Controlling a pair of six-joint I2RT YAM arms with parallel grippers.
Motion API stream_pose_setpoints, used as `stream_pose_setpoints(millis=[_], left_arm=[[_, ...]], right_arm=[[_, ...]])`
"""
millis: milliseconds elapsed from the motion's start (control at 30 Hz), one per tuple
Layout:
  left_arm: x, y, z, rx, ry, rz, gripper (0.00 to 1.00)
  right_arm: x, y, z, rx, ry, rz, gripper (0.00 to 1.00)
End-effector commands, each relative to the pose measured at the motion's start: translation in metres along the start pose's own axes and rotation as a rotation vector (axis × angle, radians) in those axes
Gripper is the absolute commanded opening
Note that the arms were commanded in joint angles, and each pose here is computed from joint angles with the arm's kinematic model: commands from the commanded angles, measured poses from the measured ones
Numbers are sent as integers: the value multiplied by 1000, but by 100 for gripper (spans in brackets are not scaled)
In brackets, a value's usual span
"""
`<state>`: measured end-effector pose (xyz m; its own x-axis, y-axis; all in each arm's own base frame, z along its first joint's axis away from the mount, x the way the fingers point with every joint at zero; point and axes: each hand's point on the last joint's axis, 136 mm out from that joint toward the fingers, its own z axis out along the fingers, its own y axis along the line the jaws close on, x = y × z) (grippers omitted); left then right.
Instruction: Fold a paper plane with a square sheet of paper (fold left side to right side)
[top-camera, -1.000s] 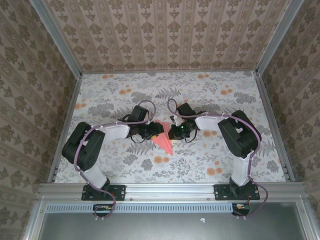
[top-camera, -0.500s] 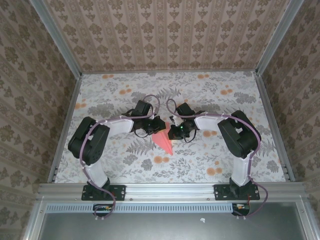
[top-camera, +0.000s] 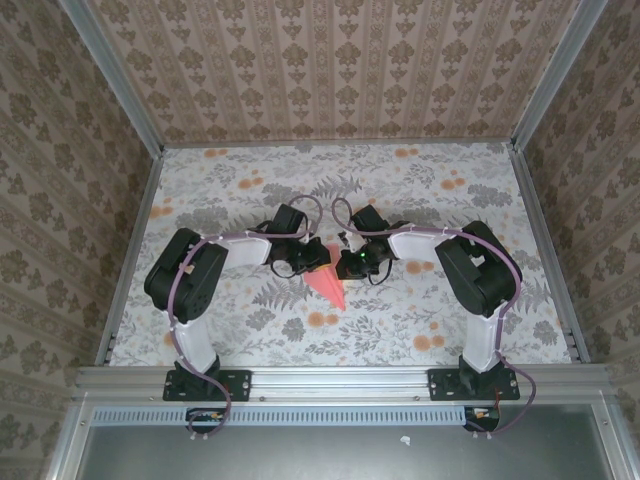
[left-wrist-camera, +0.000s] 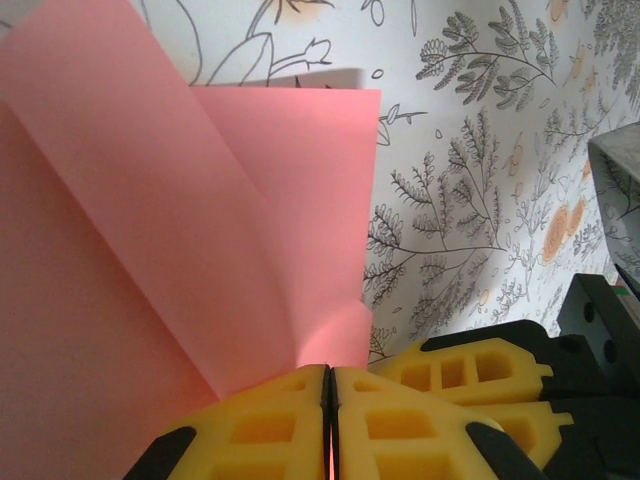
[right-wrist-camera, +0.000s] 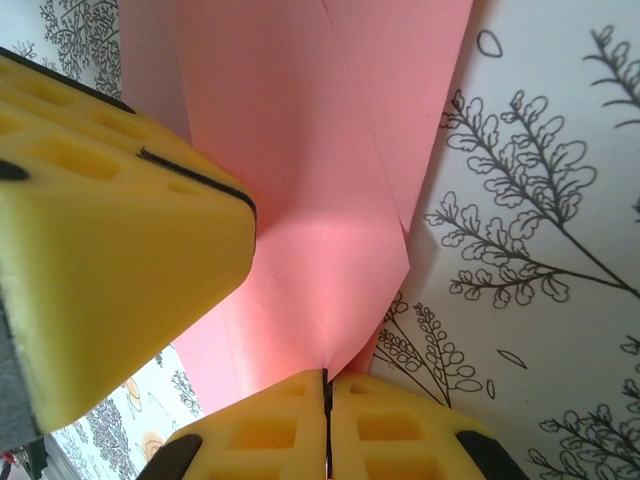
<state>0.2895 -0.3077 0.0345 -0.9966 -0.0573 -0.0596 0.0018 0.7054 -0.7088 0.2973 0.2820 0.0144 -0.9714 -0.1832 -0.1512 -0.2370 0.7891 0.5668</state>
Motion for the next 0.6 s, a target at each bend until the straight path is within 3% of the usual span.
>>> stream_pose_setpoints(millis=[0, 367, 567], left_arm=[[6, 18, 4, -55, 14, 0, 11], [14, 46, 9, -132, 29, -24, 10], [21, 58, 8, -164, 36, -40, 10]], right_arm=[[24, -22, 11, 95, 90, 25, 8], [21, -18, 10, 87, 81, 18, 8], [5, -3, -5, 50, 18, 4, 17]])
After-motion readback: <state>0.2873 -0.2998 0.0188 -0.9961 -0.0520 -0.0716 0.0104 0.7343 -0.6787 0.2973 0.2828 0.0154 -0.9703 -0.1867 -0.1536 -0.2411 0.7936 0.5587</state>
